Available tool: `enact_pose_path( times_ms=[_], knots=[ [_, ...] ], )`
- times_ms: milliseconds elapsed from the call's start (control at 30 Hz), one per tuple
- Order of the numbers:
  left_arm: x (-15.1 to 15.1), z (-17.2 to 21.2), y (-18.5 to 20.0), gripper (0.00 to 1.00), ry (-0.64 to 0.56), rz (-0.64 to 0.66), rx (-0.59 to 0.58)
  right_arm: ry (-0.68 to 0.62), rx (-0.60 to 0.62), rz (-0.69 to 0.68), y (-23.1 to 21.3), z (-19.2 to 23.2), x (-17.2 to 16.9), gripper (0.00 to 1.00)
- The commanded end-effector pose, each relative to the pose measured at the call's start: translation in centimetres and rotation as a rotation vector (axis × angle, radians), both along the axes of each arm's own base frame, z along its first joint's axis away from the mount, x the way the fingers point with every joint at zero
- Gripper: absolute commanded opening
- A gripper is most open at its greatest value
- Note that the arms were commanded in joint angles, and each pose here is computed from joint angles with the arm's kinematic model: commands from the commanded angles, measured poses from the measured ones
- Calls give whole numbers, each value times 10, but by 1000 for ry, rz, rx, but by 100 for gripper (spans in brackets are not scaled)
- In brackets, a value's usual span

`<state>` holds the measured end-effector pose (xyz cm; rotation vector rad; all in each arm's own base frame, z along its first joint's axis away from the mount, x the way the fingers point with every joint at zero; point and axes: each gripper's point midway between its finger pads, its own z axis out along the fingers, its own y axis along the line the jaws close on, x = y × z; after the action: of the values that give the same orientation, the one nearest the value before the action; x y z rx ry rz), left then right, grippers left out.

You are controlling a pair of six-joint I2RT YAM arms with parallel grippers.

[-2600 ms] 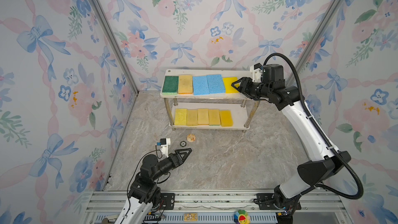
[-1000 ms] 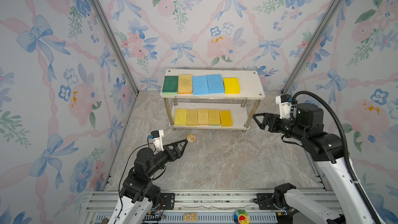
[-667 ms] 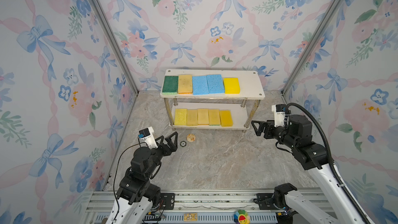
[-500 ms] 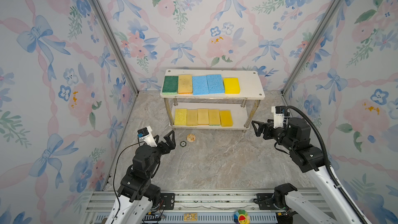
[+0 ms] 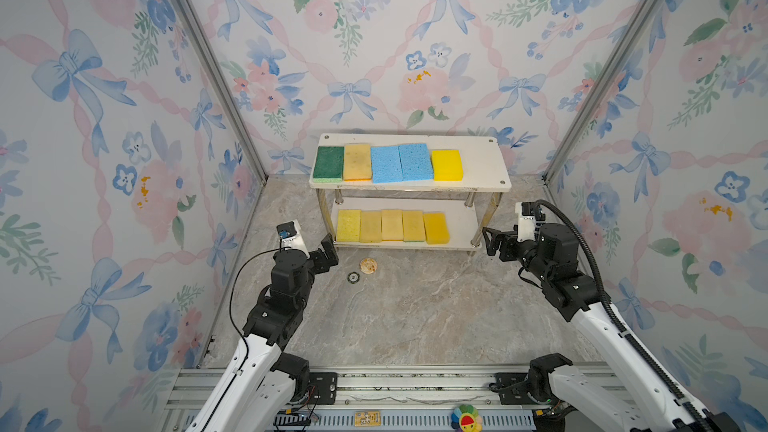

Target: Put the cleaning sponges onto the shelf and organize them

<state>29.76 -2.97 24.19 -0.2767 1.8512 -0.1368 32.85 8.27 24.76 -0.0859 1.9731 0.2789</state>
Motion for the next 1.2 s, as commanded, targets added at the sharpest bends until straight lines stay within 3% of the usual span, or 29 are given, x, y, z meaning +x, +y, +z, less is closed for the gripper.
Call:
enact_pose_path(
  times_ms=[0,100,400,633,833,1167],
  knots=[
    [10,9,9,98,-53,17,73,-50,-23,-22,-11,0,14,97],
    [17,-3,15,98,-48,32,119,-38,-73,-33,-18,-12,22,97],
    [43,-25,40,98,-32,95,119,20,-197,-68,-39,-74,53,97],
    [56,-50,54,98,-58,116,142,14,-172,-68,-50,-106,65,97],
    [62,-65,49,98,-111,62,227,7,-146,-74,-54,-117,68,97],
    [74,-92,34,98,-146,-26,244,3,-143,-53,-54,-125,71,97]
  ],
)
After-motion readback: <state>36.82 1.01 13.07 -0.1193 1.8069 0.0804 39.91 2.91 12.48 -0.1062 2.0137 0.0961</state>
